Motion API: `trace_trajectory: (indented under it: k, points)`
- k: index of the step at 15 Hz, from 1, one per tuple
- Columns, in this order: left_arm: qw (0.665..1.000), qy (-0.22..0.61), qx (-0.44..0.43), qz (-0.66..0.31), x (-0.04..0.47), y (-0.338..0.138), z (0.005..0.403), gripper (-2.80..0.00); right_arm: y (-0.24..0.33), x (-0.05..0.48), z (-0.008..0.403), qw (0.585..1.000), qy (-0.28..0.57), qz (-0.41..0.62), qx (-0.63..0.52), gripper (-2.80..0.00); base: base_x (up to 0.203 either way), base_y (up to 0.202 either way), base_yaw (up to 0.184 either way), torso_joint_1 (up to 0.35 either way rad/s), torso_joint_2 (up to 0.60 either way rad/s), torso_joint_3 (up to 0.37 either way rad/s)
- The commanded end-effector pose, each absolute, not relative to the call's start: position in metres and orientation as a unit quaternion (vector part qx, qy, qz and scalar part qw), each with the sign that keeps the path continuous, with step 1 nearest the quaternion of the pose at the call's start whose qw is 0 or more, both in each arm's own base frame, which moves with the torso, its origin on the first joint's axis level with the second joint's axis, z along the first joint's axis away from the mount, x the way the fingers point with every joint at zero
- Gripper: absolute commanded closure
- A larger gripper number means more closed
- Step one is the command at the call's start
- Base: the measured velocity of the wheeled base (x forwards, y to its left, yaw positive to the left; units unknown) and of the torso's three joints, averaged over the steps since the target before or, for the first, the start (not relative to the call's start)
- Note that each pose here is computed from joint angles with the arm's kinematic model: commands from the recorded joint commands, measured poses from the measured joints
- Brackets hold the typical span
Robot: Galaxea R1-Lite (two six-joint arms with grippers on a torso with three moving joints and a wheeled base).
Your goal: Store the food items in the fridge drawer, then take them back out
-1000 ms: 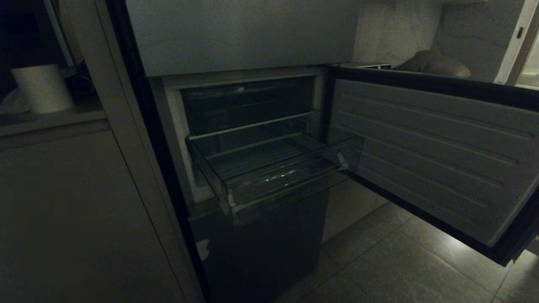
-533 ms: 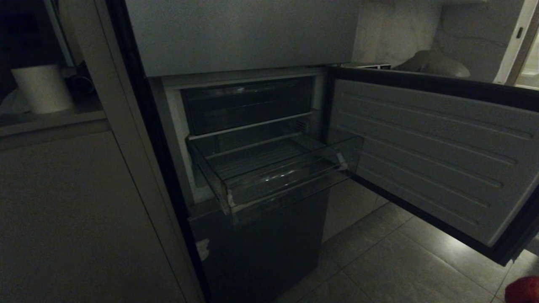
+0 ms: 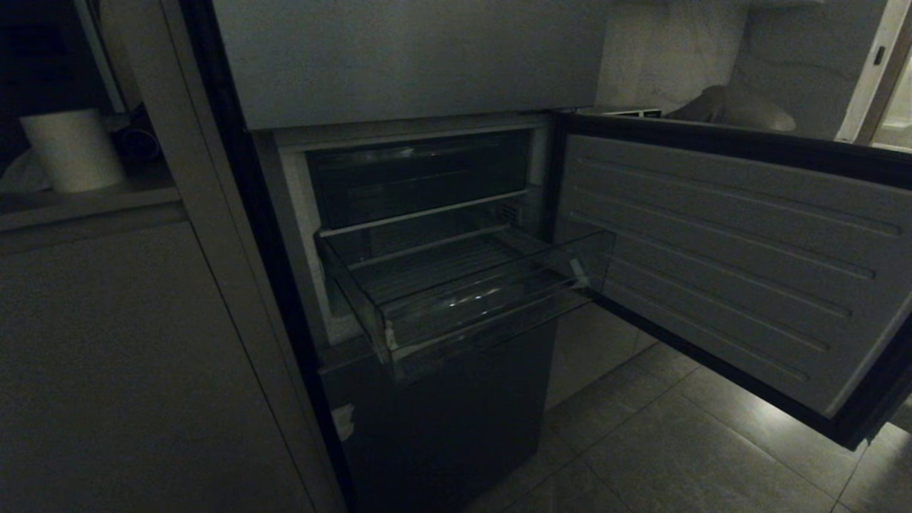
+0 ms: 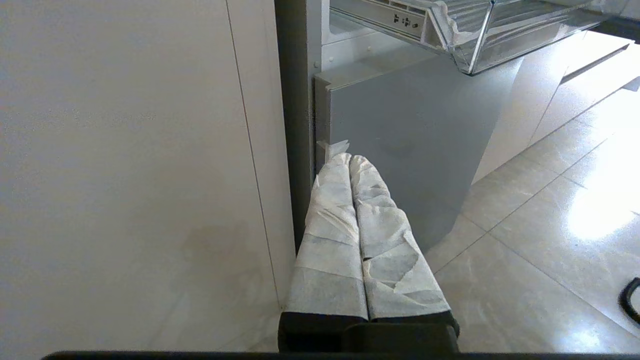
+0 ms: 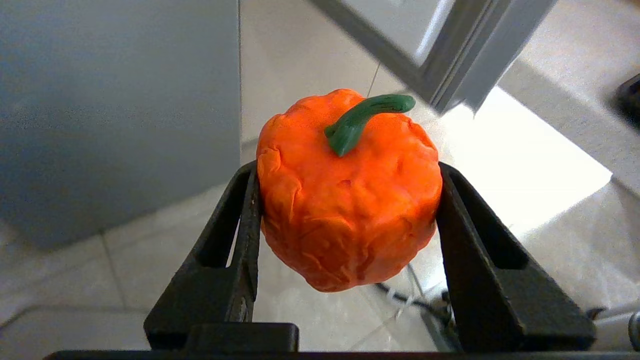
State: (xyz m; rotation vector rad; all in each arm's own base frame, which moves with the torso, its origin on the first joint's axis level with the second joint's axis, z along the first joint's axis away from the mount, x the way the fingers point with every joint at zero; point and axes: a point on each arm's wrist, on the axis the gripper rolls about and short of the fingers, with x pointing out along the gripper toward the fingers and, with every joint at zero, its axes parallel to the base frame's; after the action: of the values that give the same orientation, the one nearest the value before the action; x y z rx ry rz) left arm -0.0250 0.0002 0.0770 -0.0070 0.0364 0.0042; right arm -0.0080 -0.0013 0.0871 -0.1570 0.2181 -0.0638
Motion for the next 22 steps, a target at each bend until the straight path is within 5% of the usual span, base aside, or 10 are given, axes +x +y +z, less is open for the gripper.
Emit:
trace_trajectory:
  k: [1,13,22]
  points:
    - [1.0,0.018,-0.004,0.002,-0.025,0.0,0.077,0.0,-0.001,-0.019,0.086,0.996,0.046,-0.029,-0.077,0.0,0.0,0.0,0.0,0.0,0.0,0.0]
    - [1.0,0.018,-0.005,0.002,-0.025,0.0,0.077,0.0,0.001,-0.023,0.075,0.998,0.004,0.016,-0.063,0.0,0.0,0.0,0.006,0.001,0.0,0.0]
    - [1.0,0.018,-0.005,0.002,-0.025,0.0,0.077,0.0,0.001,-0.023,0.075,0.998,0.004,0.016,-0.065,0.0,0.001,-0.006,0.169,0.001,0.0,0.004]
